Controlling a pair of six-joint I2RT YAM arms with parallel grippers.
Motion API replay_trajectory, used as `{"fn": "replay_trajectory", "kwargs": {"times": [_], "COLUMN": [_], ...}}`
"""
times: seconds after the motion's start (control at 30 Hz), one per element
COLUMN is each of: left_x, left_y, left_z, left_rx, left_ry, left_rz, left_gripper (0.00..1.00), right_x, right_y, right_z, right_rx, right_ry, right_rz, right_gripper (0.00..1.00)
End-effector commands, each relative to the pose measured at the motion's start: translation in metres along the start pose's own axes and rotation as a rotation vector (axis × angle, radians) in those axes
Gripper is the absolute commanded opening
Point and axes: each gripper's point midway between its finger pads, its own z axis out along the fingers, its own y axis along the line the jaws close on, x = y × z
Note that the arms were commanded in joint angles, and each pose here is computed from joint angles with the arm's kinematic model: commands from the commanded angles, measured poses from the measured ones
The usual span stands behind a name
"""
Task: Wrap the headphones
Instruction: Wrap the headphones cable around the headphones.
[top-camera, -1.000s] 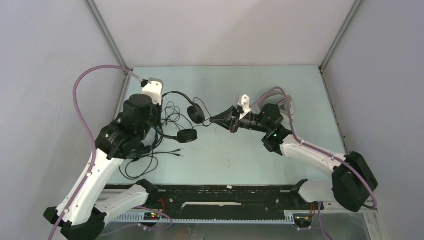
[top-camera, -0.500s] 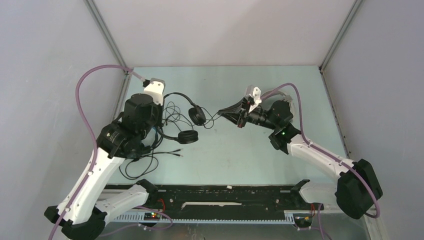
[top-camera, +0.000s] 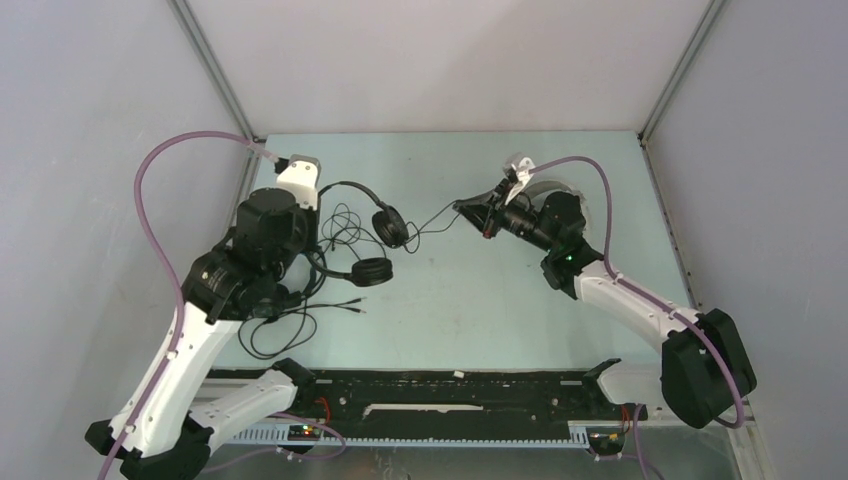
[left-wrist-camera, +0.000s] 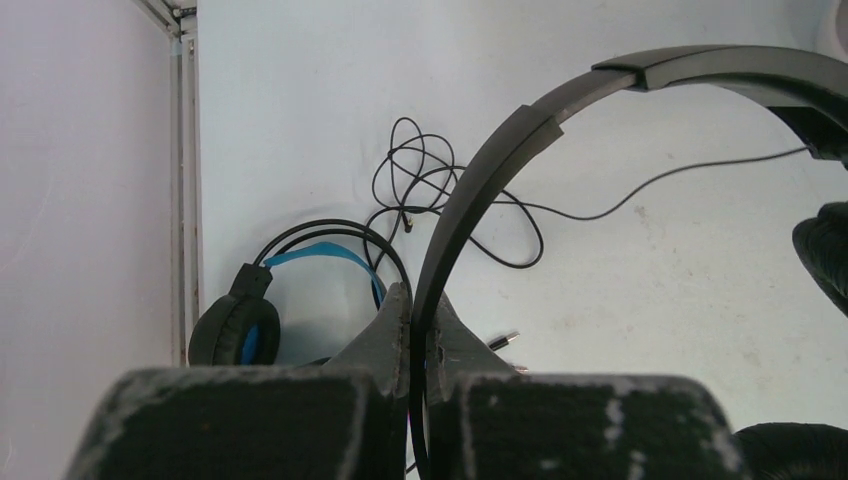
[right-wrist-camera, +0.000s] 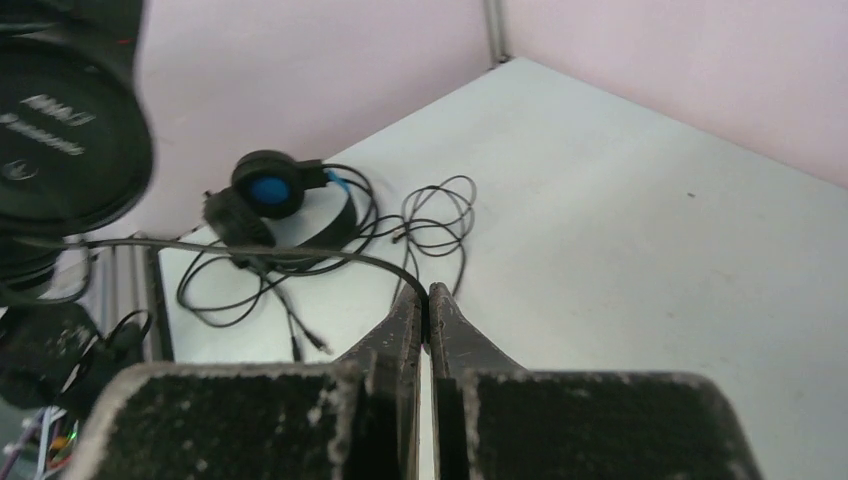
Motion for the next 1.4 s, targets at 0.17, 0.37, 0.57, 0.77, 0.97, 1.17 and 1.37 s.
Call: {"fn": "replay_trajectory", "kwargs": {"times": [0.17,0.37,0.57,0.77,0.97,1.17,1.37], "left_x": [-0.038,-0.036,-0.034,-0.041,-0.054,-0.054,-0.047], "left_y": [0.009,0.011,0.002,-0.013,-0.012,0.015,0.035], "left_z": [-0.023,-0.022,-0.018,-0.016,-0.012,-0.007,-0.006], "left_rx": [0.007,-0.008,0.037,0.111,0.102,-0.047,-0.144], "left_ry": [-0.130,-0.126,-0.119,-0.147,-0.188,-0.198,-0.180], "left_rz": [-0.087,-0.086,-0.072,-0.098,-0.148,-0.159,-0.152], "left_gripper": [0.00,0.00,0.00,0.00,0.00,0.00,0.00], "right_x": [-0.001,-0.005,-0.002,0.004,0.034,0.015,-0.041], "right_y": [-0.050,-0.051,-0.044,0.007,0.068,0.121,0.126], "right_z": [-0.009,-0.012,-0.009,0.011,0.023,0.002,-0.026], "right_rx": [0.256,0.246,0.193,-0.041,-0.234,-0.395,-0.302], "right_ry": [-0.025,-0.031,-0.018,0.044,0.149,0.135,-0.017], "right_rz": [0.089,0.106,0.105,0.034,-0.007,-0.059,-0.120], "right_gripper": [0.00,0.00,0.00,0.00,0.00,0.00,0.00]}}
